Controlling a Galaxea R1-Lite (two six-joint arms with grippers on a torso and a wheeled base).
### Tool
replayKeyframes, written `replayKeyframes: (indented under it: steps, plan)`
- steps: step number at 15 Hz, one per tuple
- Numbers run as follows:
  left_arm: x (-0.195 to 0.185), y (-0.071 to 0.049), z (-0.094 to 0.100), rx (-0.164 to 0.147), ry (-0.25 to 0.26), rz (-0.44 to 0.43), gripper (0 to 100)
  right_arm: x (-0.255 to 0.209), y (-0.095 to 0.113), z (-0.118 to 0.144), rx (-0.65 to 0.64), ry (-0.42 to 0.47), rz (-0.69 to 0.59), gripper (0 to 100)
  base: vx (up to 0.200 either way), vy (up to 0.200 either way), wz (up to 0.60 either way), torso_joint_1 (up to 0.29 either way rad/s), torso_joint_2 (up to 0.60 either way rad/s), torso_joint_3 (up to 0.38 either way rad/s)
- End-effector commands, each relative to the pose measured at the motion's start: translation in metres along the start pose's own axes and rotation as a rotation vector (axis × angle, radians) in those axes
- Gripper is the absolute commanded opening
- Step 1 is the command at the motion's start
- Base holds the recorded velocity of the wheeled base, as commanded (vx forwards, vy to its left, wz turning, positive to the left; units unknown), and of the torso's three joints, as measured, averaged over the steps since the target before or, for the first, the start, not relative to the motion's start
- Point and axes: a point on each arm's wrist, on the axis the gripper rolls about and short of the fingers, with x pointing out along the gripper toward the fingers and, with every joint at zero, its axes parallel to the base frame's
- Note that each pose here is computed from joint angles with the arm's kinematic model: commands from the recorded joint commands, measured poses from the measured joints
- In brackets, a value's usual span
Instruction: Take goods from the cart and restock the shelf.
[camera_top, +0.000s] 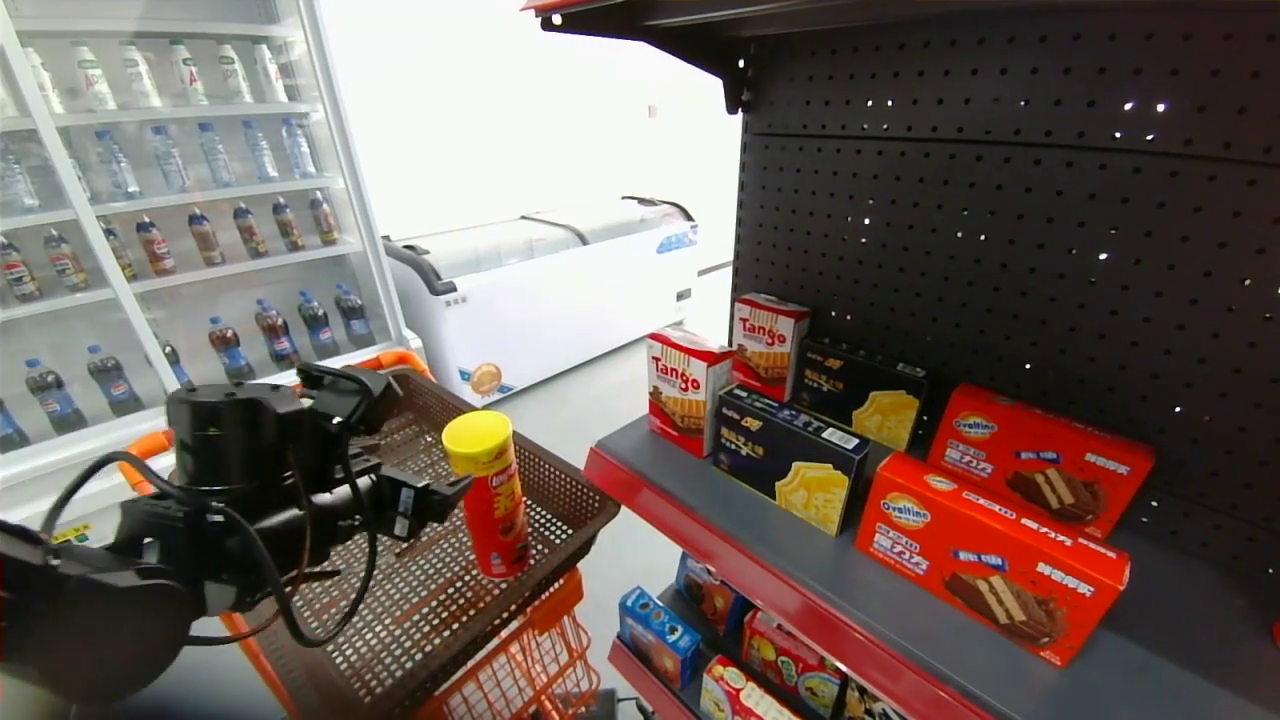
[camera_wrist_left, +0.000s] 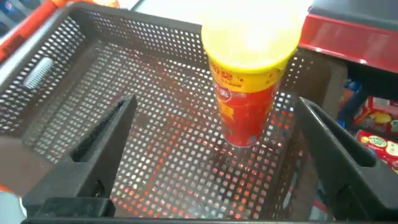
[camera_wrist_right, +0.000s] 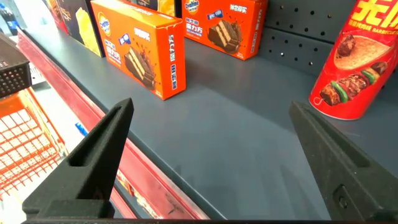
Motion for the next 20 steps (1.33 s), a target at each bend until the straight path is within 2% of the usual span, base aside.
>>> replayKeyframes:
  steps: [1,3,5,8,12,13,14,19,20]
  plan:
    - [0.047,-0.021,-0.018,-0.02,0.076,-0.002,100,0.0,0.0,0.0,0.0,-0.001,0.0,100,0.0,0.0,0.0,0.0,0.0,0.0]
    - [0.064,-0.034,-0.026,-0.05,0.11,0.03,100,0.0,0.0,0.0,0.0,-0.001,0.0,100,0.0,0.0,0.0,0.0,0.0,0.0]
    - [0.07,-0.04,-0.033,-0.053,0.119,0.023,100,0.0,0.0,0.0,0.0,-0.001,0.0,100,0.0,0.0,0.0,0.0,0.0,0.0]
    - [0.086,-0.042,-0.041,-0.063,0.055,0.03,100,0.0,0.0,0.0,0.0,-0.001,0.0,100,0.0,0.0,0.0,0.0,0.0,0.0]
    - [0.1,-0.045,-0.052,-0.061,0.042,0.045,100,0.0,0.0,0.0,0.0,-0.001,0.0,100,0.0,0.0,0.0,0.0,0.0,0.0]
    - [0.106,-0.05,-0.052,-0.064,-0.004,0.041,100,0.0,0.0,0.0,0.0,0.001,0.0,100,0.0,0.0,0.0,0.0,0.0,0.0]
    - [0.109,-0.054,-0.051,-0.064,-0.03,0.031,100,0.0,0.0,0.0,0.0,-0.001,0.0,100,0.0,0.0,0.0,0.0,0.0,0.0]
    - [0.109,-0.055,-0.056,-0.061,-0.021,0.032,100,0.0,0.0,0.0,0.0,-0.001,0.0,100,0.0,0.0,0.0,0.0,0.0,0.0]
    - [0.11,-0.054,-0.055,-0.061,-0.027,0.034,0,0.0,0.0,0.0,0.0,-0.001,0.0,100,0.0,0.0,0.0,0.0,0.0,0.0]
